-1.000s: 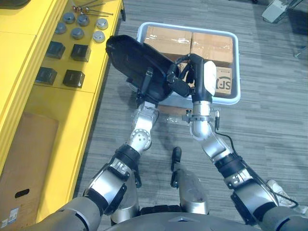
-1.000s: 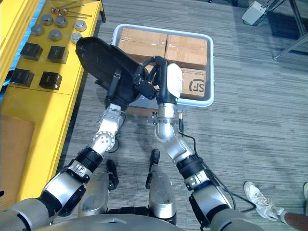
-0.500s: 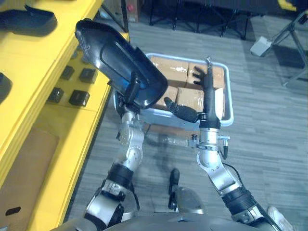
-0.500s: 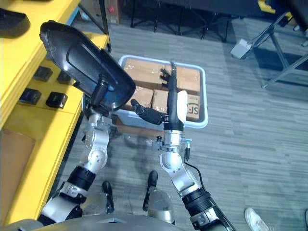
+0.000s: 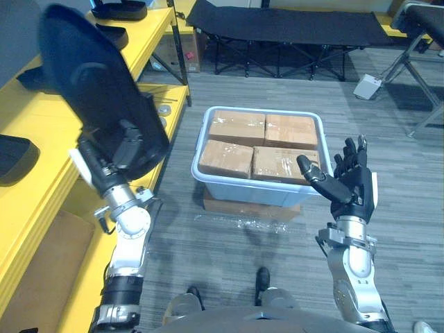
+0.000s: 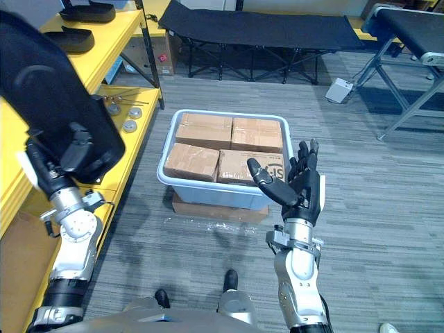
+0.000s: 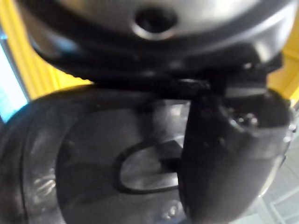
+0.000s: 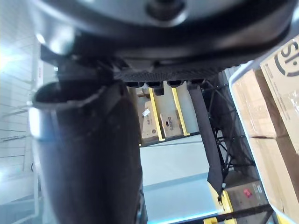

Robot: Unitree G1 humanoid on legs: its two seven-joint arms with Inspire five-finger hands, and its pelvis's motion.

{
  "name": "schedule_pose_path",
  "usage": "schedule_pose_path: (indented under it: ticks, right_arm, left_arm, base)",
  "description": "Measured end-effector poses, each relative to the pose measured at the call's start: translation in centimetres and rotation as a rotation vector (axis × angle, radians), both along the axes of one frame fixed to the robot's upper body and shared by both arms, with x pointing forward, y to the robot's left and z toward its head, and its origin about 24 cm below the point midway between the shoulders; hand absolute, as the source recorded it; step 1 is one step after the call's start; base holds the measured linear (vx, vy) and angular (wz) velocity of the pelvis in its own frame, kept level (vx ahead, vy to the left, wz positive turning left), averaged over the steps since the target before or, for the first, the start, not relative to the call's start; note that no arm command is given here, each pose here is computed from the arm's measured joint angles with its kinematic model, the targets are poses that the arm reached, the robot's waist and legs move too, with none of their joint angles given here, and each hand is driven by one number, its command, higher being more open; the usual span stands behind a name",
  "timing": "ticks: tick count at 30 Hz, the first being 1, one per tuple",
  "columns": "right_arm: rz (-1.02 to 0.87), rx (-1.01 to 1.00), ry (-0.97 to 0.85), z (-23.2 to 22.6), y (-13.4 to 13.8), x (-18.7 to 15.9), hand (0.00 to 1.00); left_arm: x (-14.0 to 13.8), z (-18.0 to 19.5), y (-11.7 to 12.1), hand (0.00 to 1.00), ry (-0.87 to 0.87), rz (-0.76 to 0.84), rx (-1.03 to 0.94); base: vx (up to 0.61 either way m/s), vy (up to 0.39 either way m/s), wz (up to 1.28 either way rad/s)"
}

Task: Walk over and take three plastic housings, then place them on the shelf

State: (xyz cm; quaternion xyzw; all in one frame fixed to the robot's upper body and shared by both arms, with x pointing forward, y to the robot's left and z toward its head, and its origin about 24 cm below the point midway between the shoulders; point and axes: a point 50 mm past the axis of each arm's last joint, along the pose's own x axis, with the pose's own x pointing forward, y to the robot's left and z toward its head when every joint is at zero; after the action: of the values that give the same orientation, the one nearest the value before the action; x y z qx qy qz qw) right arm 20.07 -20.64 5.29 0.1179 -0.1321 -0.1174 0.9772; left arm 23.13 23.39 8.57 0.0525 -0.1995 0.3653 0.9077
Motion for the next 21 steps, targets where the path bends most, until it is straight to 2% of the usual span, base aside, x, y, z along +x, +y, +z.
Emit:
schedule_pose_path:
  ticks: [3,8,13,21]
  right_arm:
    - [0.066,0.027,0.001,-0.2,0.6,0.1,1.00]
    - [0.141,0.069,0.137,-3.2,2.0,0.5,1.00]
    - [0.203,0.058,0.176,-3.6,3.3,2.0,1.00]
    - [0.408,-0.037,0.098,-1.6,8.4,4.4,1.00]
  left_arm:
    - [-1.4,-0.3,0.1,0.00,-0.009,-0.037,-0.045]
    - [-4.4,-1.1,-0.1,0.00,-0.023,-0.054,-0.173]
    - [-7.3,0.0,2.1,0.00,-0.066,0.086,-0.150]
    - [-12.6,0.7,4.9,0.00,-0.106,0.231,-0.135]
  base:
    - [-0.02,0.011,0.32]
    - [-0.01,-0.001,0.52]
    - [-0.01,0.004,0.53]
    - [0.02,0.014,0.60]
